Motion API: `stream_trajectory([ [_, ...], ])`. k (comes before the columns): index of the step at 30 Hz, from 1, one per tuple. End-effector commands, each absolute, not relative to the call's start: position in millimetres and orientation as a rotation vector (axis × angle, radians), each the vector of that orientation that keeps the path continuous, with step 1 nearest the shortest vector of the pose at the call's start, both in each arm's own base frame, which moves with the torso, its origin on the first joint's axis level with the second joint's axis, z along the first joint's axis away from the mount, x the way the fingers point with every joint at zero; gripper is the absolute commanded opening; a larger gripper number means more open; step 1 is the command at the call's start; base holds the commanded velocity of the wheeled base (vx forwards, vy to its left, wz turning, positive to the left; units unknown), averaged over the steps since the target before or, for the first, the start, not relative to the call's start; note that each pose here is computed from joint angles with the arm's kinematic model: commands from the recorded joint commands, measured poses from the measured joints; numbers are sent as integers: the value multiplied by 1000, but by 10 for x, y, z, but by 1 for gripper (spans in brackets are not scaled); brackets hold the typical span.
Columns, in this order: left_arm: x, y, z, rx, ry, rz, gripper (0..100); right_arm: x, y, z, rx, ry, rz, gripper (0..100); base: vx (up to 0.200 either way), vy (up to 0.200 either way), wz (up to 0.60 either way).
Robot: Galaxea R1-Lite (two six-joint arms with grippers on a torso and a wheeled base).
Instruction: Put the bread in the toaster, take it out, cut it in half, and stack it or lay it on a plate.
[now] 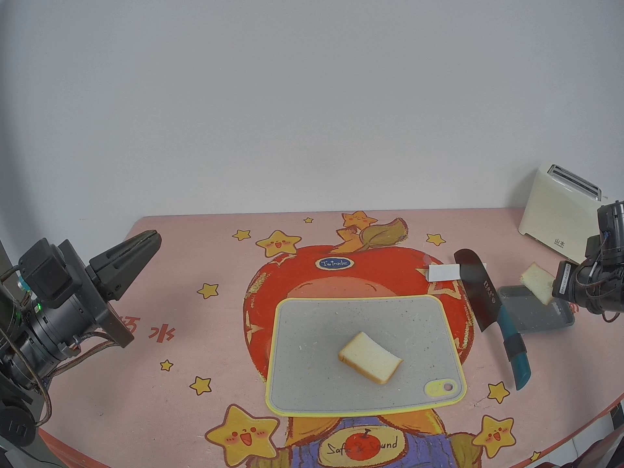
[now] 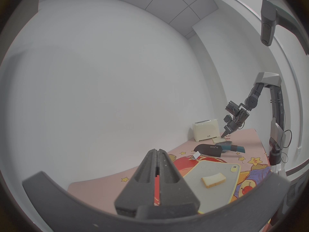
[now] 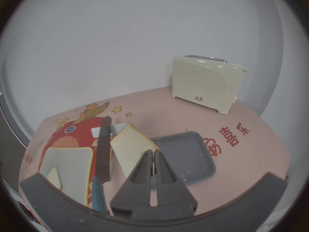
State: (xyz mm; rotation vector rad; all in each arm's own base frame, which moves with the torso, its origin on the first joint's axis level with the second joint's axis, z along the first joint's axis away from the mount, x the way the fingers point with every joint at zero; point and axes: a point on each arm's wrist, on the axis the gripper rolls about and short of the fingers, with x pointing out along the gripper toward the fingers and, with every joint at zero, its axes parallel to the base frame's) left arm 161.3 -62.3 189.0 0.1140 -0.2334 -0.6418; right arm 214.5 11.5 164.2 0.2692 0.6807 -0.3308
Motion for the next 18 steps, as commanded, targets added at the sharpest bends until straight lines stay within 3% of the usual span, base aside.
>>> stream_trajectory([
  [1, 1605, -621, 1898, 114, -238, -643, 0, 2117, 95, 1587, 299, 696, -359, 0, 0, 0, 0],
  [18, 1605, -621, 1898, 116, -239, -645, 0, 1955, 77, 1485, 306, 719, -388, 0, 0, 0, 0],
])
